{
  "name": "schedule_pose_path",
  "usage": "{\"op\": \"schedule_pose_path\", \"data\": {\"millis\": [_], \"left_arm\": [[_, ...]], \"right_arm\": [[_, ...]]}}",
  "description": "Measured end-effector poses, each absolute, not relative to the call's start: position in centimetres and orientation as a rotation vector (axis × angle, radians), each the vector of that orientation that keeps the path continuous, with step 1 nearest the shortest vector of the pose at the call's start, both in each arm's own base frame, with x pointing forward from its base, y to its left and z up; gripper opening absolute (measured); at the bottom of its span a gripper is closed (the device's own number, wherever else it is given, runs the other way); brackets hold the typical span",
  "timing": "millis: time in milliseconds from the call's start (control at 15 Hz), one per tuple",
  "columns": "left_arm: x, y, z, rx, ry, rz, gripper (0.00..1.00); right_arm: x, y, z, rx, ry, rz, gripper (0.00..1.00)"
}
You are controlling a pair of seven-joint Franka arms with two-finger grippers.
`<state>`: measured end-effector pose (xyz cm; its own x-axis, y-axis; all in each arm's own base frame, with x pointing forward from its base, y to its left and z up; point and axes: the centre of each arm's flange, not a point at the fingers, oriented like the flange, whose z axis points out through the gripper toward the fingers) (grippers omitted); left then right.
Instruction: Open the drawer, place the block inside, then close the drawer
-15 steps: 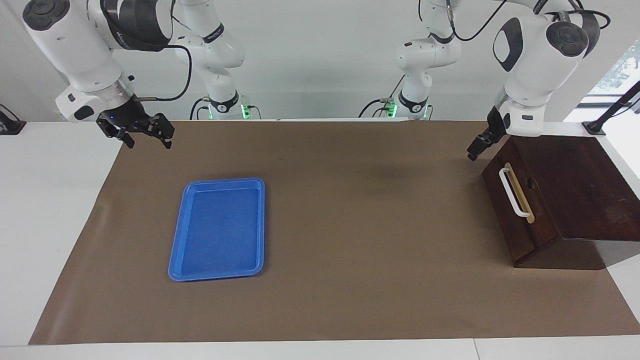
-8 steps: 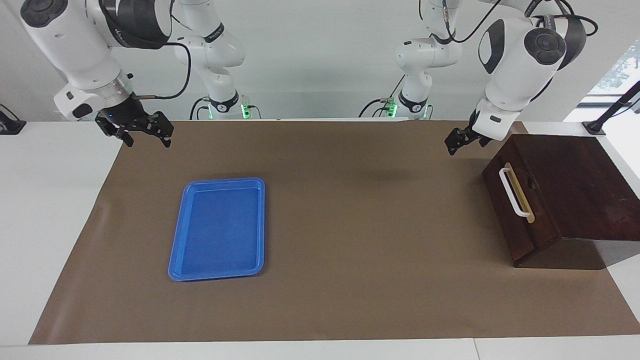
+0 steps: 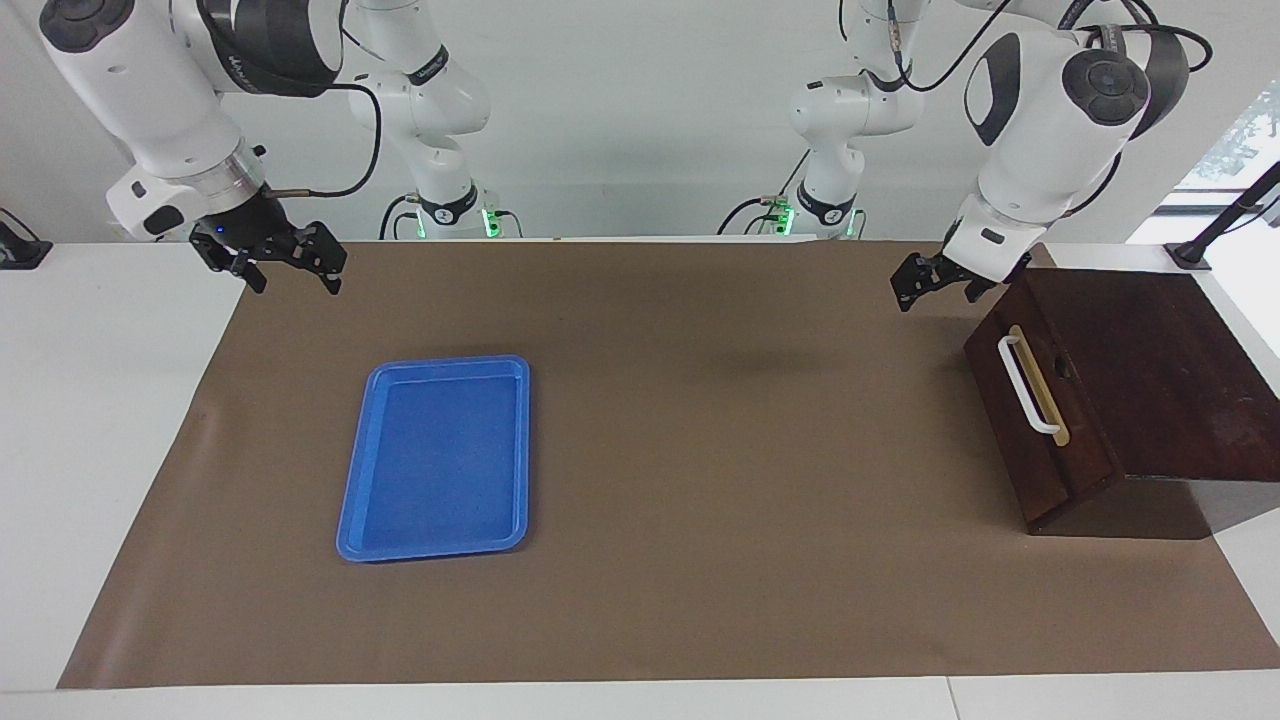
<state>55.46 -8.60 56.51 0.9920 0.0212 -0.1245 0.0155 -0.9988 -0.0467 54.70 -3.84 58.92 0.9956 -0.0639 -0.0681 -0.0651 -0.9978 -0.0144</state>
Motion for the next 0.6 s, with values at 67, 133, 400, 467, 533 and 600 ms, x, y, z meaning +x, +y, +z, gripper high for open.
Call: {"op": "schedule_pose_path", "data": {"millis": [67,133,400,467,533,600], "left_arm": [[55.6,-8.1,56.6,-3.092,-0.011,0.193,1.00],[55.6,-7.7,56.6,-3.092,-0.003,0.194,1.00],[55.8,-7.1,57.7,-3.141,-0.021,0.170,1.00],[55.9,-6.7,58.2,-3.148,-0.029,0.155,1.00],[55.9,-6.5,58.6,-3.152,-0.034,0.146,1.00],[55.8,-6.4,58.7,-3.154,-0.035,0.143,1.00]], "right_arm": [[54.7,-3.8,58.9,-3.122,0.101,0.106,1.00],[54.7,-3.9,58.9,-3.123,0.101,0.106,1.00],[54.7,-4.2,58.9,-3.158,0.099,0.109,1.00],[54.7,-4.2,58.9,-3.159,0.099,0.109,1.00],[54.7,-4.2,58.9,-3.159,0.098,0.109,1.00],[54.7,-4.2,58.9,-3.159,0.097,0.109,1.00]]}}
